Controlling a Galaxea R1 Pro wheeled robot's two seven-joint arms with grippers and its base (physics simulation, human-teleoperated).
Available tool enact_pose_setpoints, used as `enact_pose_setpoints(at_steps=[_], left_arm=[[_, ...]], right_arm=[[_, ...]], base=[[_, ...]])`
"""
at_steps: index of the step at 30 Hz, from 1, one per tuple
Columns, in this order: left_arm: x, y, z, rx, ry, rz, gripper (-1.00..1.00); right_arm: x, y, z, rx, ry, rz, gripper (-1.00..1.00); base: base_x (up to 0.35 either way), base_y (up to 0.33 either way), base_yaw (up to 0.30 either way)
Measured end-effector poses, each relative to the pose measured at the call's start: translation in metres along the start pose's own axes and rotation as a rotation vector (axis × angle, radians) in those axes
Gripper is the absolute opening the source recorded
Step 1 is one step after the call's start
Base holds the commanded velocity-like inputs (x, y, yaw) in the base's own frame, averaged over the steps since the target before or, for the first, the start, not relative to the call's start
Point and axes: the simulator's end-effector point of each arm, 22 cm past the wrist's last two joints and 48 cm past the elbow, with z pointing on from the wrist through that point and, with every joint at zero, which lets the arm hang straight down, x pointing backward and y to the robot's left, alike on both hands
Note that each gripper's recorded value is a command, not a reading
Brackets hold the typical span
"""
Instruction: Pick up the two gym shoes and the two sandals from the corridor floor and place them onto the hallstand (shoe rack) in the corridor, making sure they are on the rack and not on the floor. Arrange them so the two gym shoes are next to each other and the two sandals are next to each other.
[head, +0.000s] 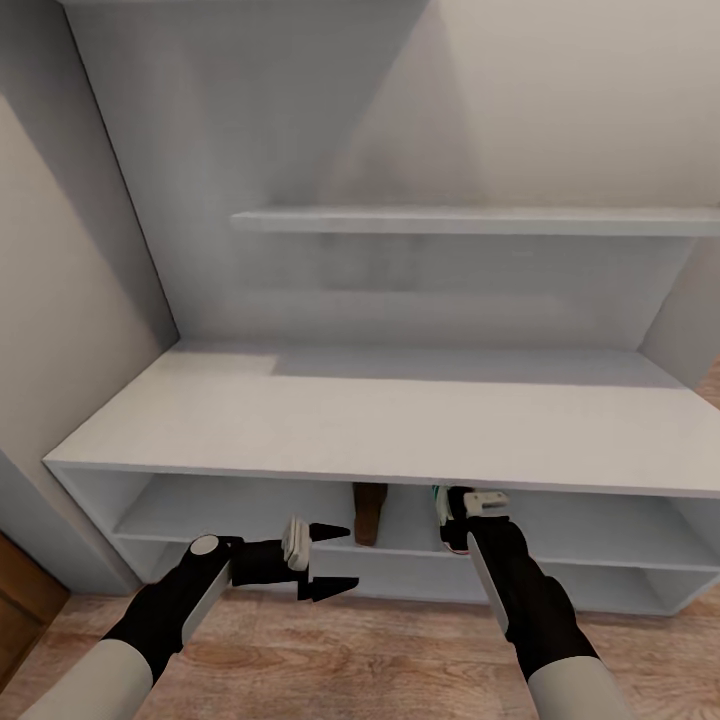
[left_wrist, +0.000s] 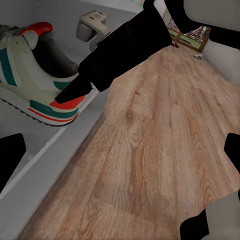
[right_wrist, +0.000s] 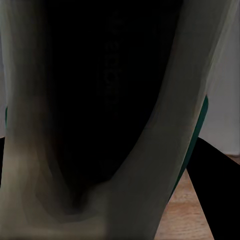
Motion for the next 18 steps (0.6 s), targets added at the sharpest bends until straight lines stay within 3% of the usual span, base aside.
enact_pose_setpoints(at_steps=[18], left_arm=[[0.0001, 0.0, 0.0, 0.0, 0.0, 0.0, 1.0]], right_arm=[[0.0, -0.0001, 0.0, 0.0, 0.0, 0.0, -1.0]], base=[[0.02, 0.0, 0.0]])
